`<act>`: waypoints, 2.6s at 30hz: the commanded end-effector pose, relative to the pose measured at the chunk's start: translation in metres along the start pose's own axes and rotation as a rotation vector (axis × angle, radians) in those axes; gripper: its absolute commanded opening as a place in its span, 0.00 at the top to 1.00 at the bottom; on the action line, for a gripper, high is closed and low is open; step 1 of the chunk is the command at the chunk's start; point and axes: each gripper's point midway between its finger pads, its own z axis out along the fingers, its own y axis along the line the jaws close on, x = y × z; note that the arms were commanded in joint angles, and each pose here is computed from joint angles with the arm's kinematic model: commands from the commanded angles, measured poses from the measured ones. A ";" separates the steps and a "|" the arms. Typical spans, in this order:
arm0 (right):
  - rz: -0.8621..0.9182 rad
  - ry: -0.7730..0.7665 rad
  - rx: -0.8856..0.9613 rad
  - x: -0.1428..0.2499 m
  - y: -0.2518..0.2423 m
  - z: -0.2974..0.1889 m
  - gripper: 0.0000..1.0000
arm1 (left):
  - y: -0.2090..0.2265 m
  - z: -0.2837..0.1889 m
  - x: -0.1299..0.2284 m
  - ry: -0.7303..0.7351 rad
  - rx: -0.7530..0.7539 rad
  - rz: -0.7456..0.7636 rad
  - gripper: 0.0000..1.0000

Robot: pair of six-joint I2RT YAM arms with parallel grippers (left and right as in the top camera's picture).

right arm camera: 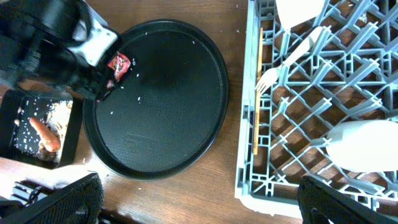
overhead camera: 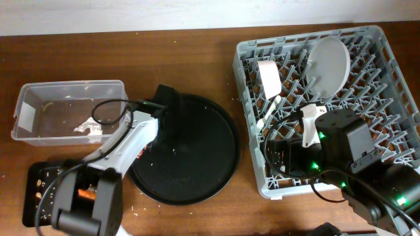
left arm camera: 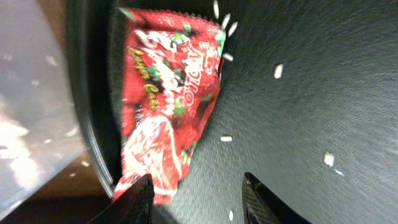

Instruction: Sort waste into correct bins and load items into the dishwasher rack

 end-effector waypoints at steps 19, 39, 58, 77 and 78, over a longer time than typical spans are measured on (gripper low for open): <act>0.009 -0.006 -0.002 -0.002 0.001 -0.002 0.01 | 0.022 -0.108 -0.036 -0.356 0.099 -0.117 1.00; -0.080 -0.266 -0.108 0.005 0.007 -0.078 0.01 | 0.062 -0.359 0.170 -1.063 0.194 -0.187 0.01; -0.301 -0.794 0.004 0.050 -0.093 0.076 0.01 | 0.025 -0.309 0.224 -0.800 0.299 -0.206 0.01; -0.314 -0.838 0.004 0.051 -0.100 0.092 0.01 | 0.075 -0.365 0.129 -1.292 0.121 -0.114 0.01; -0.314 -0.839 0.004 0.051 -0.100 0.092 0.01 | 0.065 -0.343 0.113 -1.346 0.149 -0.071 0.01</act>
